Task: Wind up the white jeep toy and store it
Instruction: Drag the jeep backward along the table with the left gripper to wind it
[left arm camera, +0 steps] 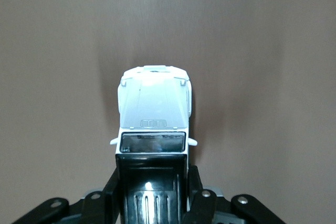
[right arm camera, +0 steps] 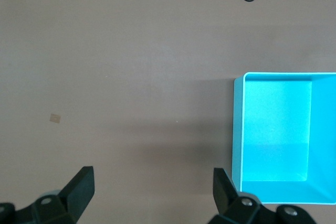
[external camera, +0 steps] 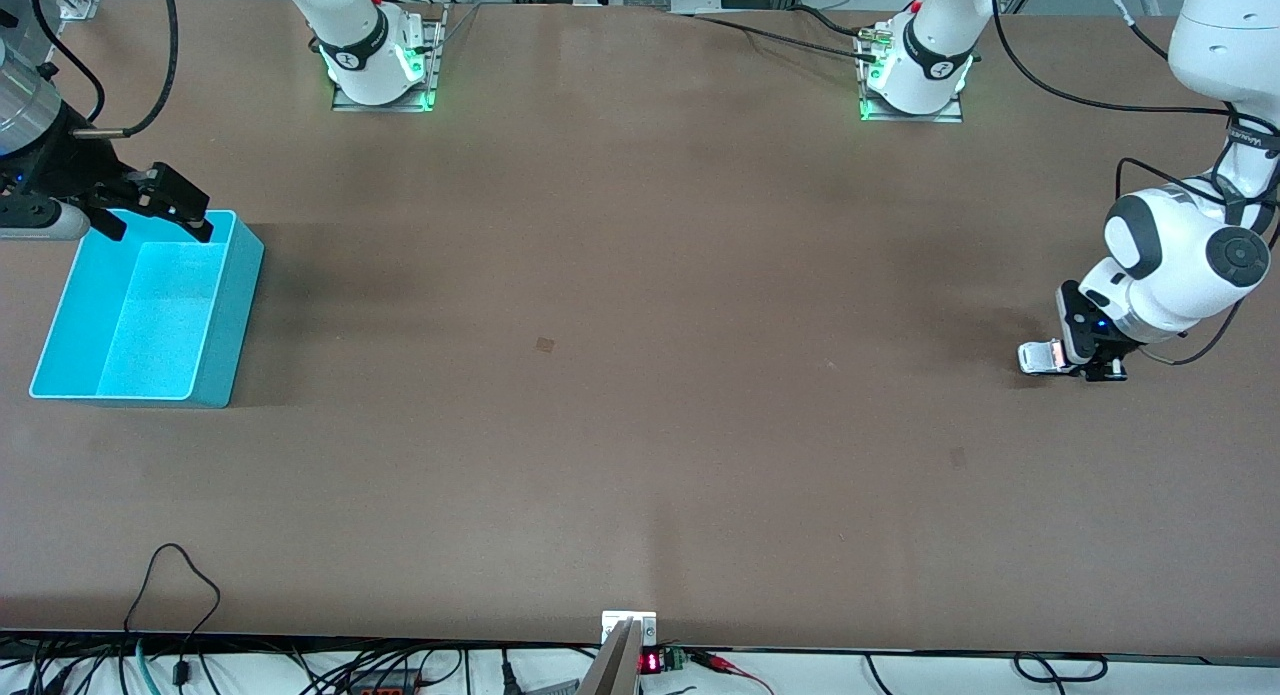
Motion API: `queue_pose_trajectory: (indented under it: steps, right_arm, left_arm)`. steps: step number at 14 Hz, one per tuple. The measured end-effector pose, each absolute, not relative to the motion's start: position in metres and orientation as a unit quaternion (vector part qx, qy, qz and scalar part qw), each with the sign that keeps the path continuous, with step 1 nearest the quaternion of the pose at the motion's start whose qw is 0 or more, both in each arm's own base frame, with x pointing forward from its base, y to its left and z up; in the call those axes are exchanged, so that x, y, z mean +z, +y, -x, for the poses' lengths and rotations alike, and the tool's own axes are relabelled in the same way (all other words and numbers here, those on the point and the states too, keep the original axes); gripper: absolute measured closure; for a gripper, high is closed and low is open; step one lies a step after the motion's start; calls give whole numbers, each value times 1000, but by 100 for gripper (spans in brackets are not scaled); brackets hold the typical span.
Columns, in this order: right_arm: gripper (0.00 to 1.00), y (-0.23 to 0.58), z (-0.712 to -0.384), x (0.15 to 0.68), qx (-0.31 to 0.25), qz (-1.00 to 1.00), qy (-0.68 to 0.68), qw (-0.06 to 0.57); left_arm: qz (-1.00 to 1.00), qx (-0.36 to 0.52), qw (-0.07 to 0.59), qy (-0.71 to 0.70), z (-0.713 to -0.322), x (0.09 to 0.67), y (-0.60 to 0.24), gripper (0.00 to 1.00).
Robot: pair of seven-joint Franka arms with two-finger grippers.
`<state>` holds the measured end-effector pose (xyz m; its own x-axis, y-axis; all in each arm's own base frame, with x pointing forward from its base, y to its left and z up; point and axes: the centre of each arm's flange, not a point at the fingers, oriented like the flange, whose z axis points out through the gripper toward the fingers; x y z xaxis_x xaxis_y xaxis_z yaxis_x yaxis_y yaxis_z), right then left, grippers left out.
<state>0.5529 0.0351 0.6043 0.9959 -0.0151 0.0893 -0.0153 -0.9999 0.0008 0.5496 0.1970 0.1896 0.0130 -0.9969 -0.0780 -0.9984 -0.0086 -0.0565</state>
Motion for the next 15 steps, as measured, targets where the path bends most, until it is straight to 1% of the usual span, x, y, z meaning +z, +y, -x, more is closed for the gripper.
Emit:
queue_pose_trajectory:
  steps: [8, 13, 14, 15]
  right_arm:
    - [0, 35, -553, 604, 45, -999, -8, 1]
    - [0, 35, -553, 604, 45, -999, -8, 1]
    - [0, 35, -553, 604, 45, -999, -8, 1]
    - [0, 35, -553, 604, 45, -999, -8, 1]
  left_arm:
    - [711, 9, 56, 700, -545, 189, 249, 49]
    - [709, 9, 57, 703, -544, 189, 256, 49]
    - [709, 9, 57, 703, -544, 189, 257, 48]
    - [709, 10, 54, 703, -544, 187, 257, 45]
